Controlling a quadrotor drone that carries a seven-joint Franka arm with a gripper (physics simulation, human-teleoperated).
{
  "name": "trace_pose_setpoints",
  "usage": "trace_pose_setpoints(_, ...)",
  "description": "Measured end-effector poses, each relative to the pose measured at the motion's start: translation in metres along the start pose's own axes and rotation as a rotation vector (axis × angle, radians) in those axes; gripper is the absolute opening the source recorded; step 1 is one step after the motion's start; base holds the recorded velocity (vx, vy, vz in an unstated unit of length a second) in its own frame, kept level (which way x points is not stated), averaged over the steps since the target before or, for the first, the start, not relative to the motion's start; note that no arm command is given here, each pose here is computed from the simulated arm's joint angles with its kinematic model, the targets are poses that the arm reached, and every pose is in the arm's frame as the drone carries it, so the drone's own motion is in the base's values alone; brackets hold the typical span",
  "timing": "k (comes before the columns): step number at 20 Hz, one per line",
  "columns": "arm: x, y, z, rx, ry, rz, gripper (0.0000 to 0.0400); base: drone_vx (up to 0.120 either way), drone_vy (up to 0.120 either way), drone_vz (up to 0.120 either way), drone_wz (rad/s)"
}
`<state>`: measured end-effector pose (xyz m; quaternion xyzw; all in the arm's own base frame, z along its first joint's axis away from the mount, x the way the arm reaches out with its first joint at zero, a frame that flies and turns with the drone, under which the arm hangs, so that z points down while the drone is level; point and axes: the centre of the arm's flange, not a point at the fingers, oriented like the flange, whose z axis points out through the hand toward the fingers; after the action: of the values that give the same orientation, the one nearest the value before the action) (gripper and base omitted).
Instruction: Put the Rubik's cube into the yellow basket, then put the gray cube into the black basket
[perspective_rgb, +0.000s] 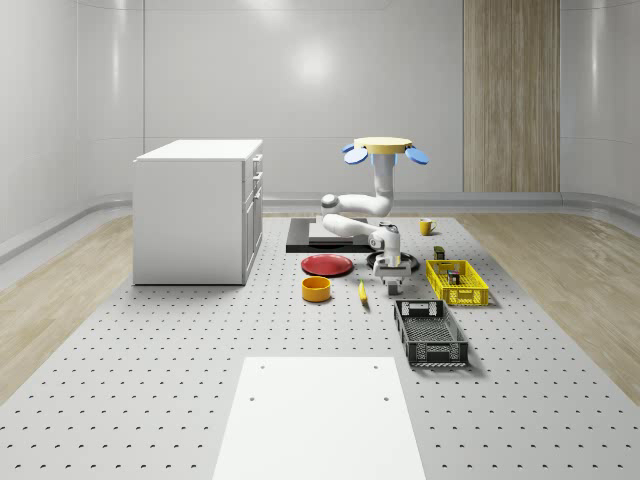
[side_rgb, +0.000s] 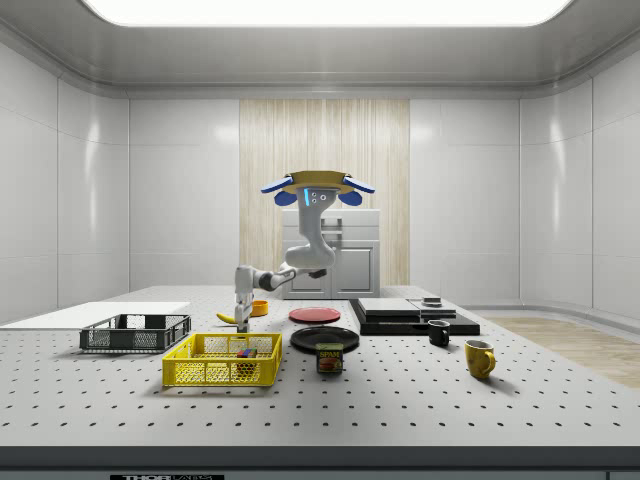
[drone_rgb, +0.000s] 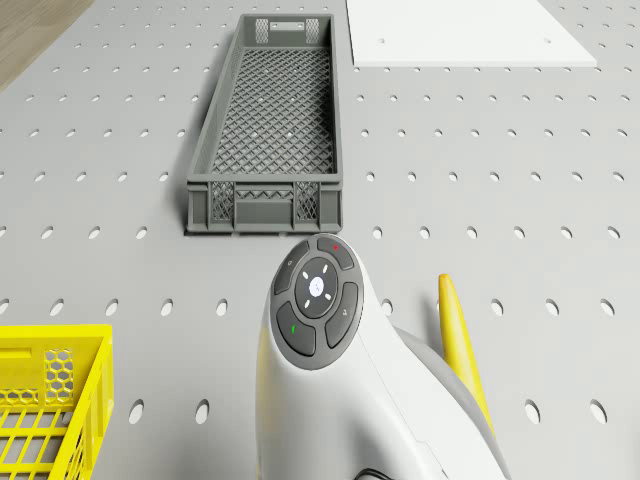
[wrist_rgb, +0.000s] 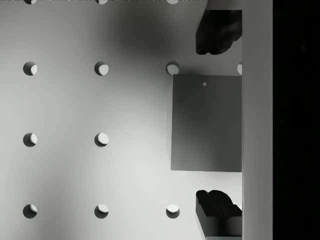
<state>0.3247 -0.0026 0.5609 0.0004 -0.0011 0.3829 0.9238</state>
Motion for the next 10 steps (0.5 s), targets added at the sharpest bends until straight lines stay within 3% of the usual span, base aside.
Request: trace_pose_setpoints(10, 0.002, -0.001, 0.015, 0.000, 0.000, 0.000, 0.0400, 0.000, 0.000, 0.000, 0.000)
